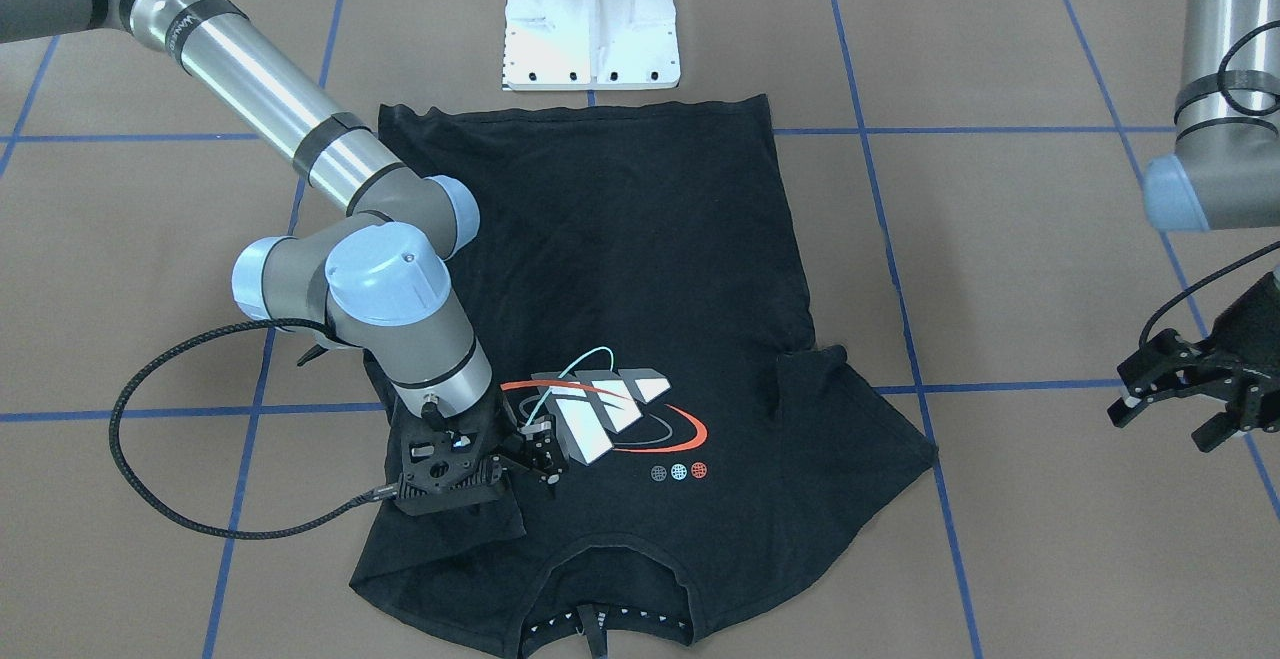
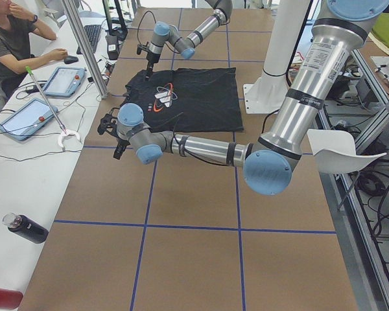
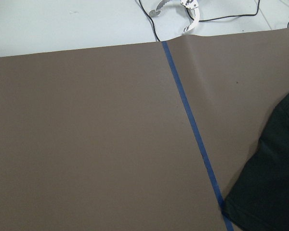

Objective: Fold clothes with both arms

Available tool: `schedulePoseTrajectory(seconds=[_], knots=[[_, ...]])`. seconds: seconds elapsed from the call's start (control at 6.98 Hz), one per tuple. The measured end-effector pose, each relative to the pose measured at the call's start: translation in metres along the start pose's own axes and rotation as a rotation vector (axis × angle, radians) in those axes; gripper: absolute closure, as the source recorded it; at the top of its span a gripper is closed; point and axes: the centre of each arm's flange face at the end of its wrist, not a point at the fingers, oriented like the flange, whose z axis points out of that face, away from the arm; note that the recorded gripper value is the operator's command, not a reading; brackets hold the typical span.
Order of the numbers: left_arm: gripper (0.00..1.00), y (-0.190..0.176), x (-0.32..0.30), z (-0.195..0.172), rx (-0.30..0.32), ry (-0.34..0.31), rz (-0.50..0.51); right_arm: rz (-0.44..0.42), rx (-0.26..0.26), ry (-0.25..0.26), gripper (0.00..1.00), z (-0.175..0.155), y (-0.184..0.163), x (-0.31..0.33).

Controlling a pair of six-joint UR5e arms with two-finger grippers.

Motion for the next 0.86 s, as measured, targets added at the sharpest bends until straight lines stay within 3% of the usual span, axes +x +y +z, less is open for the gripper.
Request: schedulePoseTrajectory(seconds=[0.29,0.57,0.86], knots=[[0.01,0.004,0.046,0.046,0.044,0.021,-0.036,0.007,-0.029,-0.068,0.00,-0.029,0.011,0.004],[0.13,0.024,0.088,0.099,0.088,0.026,-0.067,0.025,-0.039,-0.095,0.00,-0.044,0.015,0.000],[0.26,0.045,0.107,0.128,0.074,0.017,-0.072,0.033,-0.047,-0.107,0.00,-0.050,0.016,-0.004]])
